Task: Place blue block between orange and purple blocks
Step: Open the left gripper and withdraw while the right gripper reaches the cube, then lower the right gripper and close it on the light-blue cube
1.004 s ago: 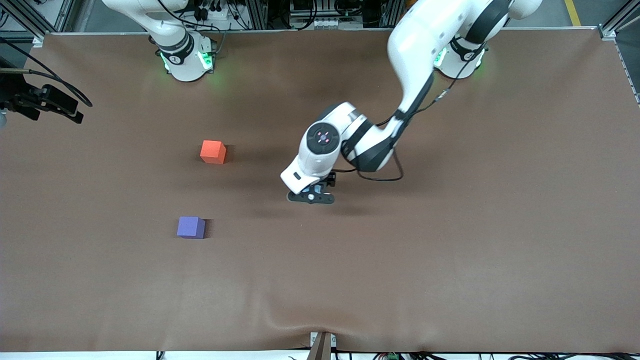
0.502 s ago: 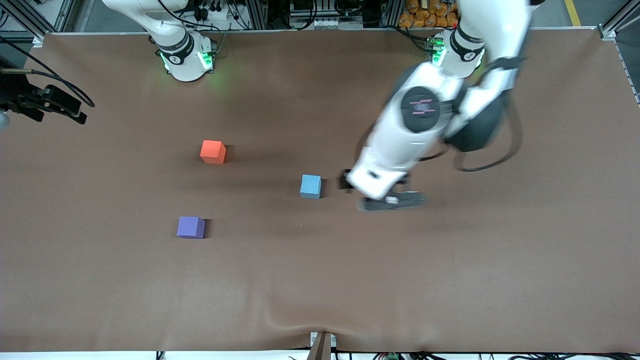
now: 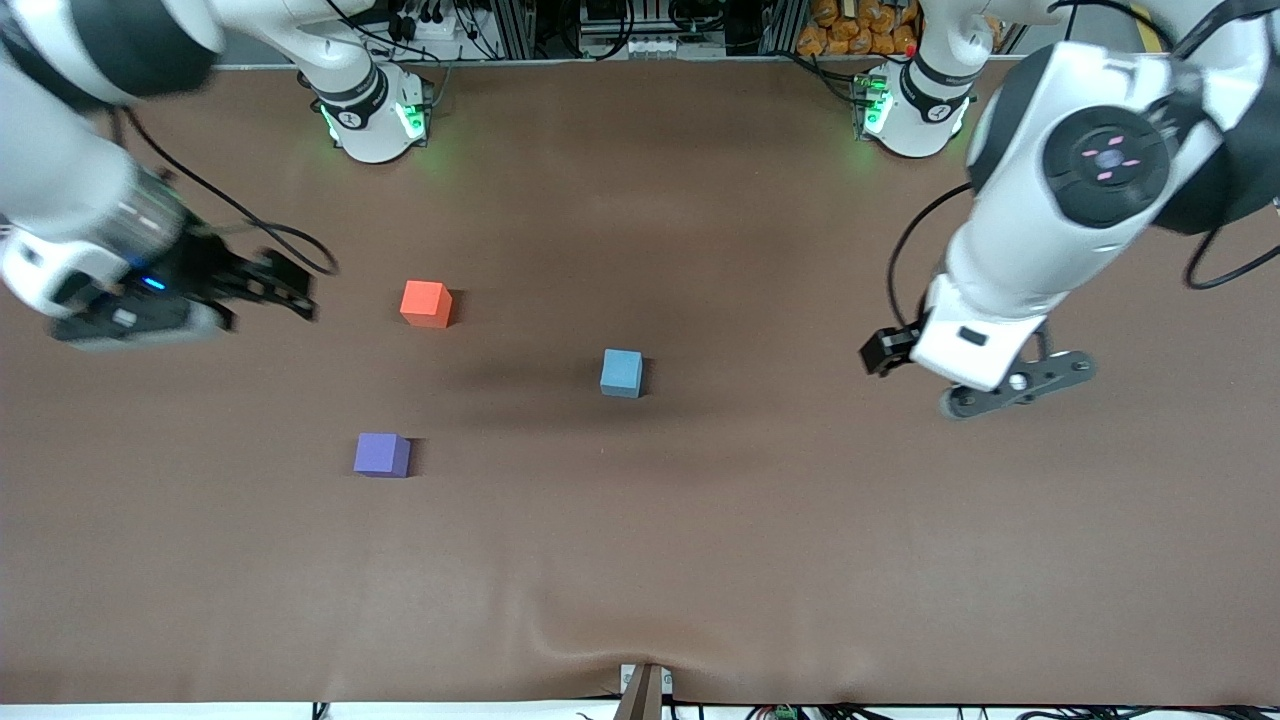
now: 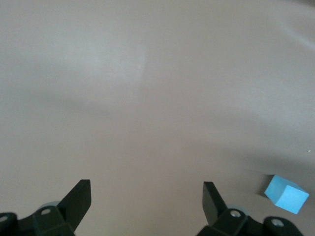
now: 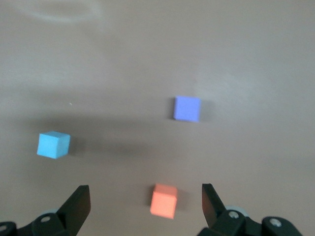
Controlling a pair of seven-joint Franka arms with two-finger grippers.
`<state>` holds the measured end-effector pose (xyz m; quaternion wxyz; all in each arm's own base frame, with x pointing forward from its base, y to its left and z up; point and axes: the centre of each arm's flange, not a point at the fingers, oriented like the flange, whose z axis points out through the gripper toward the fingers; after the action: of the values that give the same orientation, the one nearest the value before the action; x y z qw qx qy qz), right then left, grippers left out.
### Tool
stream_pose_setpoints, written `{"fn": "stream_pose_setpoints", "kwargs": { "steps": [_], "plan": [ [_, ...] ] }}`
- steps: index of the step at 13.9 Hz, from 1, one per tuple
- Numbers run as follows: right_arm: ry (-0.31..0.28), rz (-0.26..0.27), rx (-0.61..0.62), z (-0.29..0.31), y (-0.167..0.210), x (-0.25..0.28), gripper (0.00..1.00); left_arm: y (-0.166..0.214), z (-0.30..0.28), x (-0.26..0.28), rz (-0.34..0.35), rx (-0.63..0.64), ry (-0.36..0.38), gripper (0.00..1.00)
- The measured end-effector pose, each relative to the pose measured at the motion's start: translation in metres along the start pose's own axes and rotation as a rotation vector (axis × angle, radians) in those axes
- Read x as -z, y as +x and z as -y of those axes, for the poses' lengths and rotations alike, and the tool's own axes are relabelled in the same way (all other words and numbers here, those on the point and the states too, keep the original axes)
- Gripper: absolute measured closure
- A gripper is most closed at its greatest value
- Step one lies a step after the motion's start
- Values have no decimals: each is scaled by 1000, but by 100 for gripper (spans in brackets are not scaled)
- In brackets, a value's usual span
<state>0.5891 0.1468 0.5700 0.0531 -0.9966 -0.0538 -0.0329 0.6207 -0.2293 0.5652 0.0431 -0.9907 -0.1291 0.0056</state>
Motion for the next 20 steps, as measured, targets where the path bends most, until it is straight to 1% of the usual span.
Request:
{"fn": "stream_pose_setpoints", "kwargs": {
  "steps": [2,4,6,8,10,11,13,14,15,17,20],
  "plan": [
    [6,-18,49,34,11,-27,0,9,29,11,-4,-9,-3,0],
    [10,-13,89,61,14,-48,0,15,56,22,-14,1,-9,0],
    [17,-22,145,99,16,-73,0,17,73,30,-23,20,-14,0],
    [23,-24,206,142,14,-109,0,21,87,33,-25,24,-16,0],
    [32,-44,265,186,11,-153,0,27,102,35,-28,25,-18,0],
    [46,-33,273,209,6,-184,0,30,112,37,-30,24,-19,0],
    [126,45,160,233,-5,-239,0,35,132,42,-35,10,-32,0],
    [148,64,123,242,-8,-263,0,37,143,46,-35,6,-43,0],
    [153,74,99,249,-10,-282,0,38,151,48,-33,-3,-55,0],
    [140,99,52,252,-12,-309,0,33,164,48,-31,-31,-65,0],
    [129,121,-42,256,-15,-321,0,16,179,43,-36,-69,-59,0]
  ]
}}
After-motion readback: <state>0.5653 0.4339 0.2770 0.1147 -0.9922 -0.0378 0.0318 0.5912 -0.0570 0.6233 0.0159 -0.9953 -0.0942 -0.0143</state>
